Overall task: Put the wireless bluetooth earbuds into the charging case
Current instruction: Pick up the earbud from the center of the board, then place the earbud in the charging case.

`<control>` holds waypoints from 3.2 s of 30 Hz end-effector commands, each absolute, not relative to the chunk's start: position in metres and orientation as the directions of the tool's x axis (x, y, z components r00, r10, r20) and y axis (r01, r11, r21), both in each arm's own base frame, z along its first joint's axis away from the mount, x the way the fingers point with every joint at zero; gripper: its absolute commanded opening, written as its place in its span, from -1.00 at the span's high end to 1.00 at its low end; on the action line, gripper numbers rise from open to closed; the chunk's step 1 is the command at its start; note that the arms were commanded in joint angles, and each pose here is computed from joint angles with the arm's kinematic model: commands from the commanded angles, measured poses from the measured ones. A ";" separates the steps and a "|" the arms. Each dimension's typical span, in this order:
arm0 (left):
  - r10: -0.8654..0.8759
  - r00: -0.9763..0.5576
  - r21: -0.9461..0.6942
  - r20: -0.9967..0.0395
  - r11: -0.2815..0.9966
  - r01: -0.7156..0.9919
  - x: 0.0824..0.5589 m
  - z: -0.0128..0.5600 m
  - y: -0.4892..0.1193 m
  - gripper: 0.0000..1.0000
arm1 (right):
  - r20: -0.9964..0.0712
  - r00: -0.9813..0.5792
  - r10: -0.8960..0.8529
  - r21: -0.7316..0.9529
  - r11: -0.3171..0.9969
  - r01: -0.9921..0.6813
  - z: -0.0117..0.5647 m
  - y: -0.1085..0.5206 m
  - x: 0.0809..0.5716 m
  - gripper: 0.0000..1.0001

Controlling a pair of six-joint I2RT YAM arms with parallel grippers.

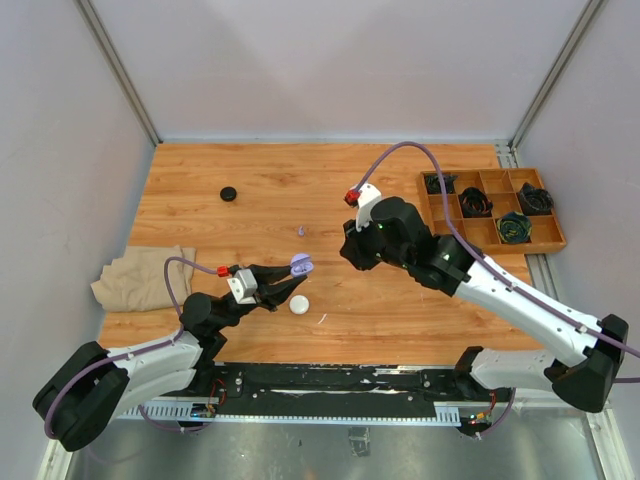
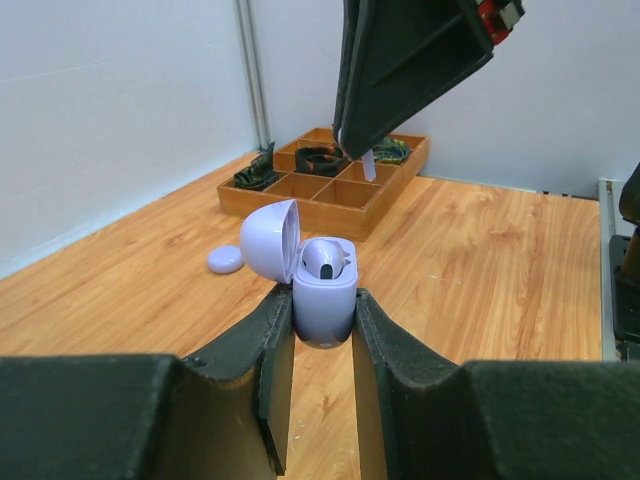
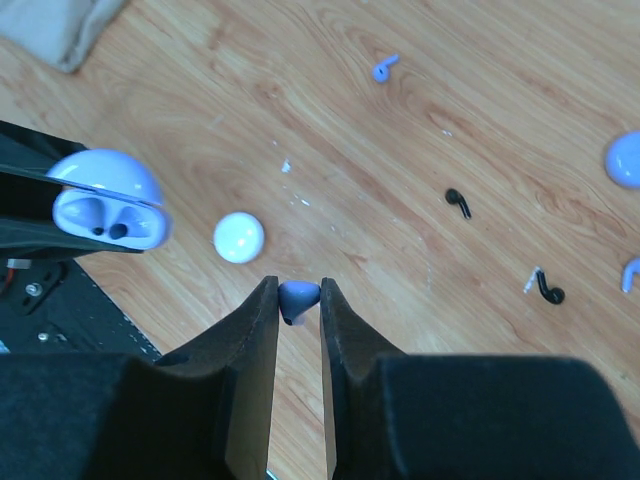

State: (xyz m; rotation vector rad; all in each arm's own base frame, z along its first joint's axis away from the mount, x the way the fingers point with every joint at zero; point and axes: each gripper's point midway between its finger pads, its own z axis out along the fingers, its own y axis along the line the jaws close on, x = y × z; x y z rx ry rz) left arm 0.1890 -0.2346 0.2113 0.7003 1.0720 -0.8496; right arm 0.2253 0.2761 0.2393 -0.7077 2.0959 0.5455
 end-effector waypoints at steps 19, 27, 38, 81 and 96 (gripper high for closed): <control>-0.255 0.262 0.097 -0.931 0.517 0.851 0.184 0.210 -0.229 0.99 | -0.947 -0.315 -0.067 0.238 0.512 -0.825 0.286 0.358 0.184 0.68; -0.261 0.268 0.099 -0.927 0.520 0.848 0.184 0.212 -0.227 1.00 | -0.944 -0.323 -0.066 0.244 0.519 -0.819 0.276 0.365 0.184 0.68; -0.265 0.268 0.096 -0.926 0.522 0.848 0.184 0.213 -0.227 0.99 | -0.935 -0.345 -0.078 0.254 0.532 -0.807 0.260 0.366 0.186 0.68; -0.258 0.260 0.098 -0.930 0.509 0.855 0.183 0.212 -0.230 0.99 | -0.970 -0.209 -0.123 0.105 0.564 -0.819 0.272 0.330 0.193 -0.37; -0.250 0.255 0.121 -0.934 0.449 0.885 0.175 0.210 -0.238 0.99 | -0.938 -0.017 -0.346 -0.024 0.114 -0.993 0.258 0.325 0.167 -0.97</control>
